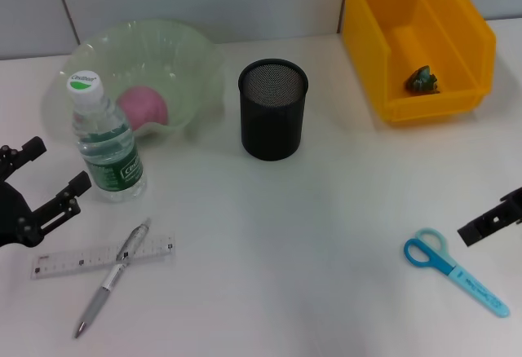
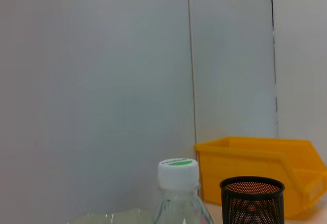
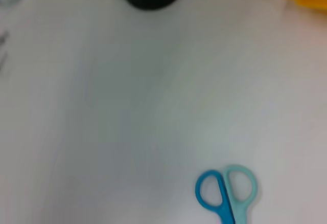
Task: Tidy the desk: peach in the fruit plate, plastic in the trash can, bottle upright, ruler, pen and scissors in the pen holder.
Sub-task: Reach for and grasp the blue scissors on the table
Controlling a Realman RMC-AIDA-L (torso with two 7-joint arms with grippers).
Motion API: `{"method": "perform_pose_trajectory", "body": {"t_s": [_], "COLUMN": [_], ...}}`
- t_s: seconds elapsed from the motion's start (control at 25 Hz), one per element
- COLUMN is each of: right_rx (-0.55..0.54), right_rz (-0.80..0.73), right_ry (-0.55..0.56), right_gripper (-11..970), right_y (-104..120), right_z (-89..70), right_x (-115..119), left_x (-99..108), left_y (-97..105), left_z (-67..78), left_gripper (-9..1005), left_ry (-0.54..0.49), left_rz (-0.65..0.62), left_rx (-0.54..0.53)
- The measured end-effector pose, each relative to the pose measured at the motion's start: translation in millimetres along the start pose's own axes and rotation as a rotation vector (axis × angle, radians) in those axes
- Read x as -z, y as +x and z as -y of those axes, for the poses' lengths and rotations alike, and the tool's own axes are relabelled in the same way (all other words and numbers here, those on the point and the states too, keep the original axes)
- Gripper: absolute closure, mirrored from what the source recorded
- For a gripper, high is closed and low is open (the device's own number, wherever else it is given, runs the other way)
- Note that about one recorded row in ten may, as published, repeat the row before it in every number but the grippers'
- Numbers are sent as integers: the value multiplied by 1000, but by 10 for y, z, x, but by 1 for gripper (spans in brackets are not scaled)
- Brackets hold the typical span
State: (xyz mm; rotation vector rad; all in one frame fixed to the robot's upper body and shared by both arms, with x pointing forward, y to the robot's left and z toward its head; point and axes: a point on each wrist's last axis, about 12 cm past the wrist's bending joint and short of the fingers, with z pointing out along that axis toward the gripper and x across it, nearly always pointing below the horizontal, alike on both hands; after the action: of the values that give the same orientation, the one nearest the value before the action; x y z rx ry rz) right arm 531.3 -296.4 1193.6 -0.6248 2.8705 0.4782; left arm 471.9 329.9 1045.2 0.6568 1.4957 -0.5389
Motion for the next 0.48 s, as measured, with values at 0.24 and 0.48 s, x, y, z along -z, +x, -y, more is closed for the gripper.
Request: {"method": "perform_pose_trajectory", "body": {"t_s": [0.24,0.48], "right_rx": [76,89], "right_rz": [-96,-119], "right_ry": [77,123], "right_gripper": [129,130], "right_y": [-51,-102], "right_z": [-92,-153], "right_x": [-105,-203], "left_x": [-8,-29], "left_y": [-9,-18], "left_z": [5,5], "left_gripper": [199,200], "left_ry": [6,13], "left_rz": [7,10], "left_rx": [3,2]}}
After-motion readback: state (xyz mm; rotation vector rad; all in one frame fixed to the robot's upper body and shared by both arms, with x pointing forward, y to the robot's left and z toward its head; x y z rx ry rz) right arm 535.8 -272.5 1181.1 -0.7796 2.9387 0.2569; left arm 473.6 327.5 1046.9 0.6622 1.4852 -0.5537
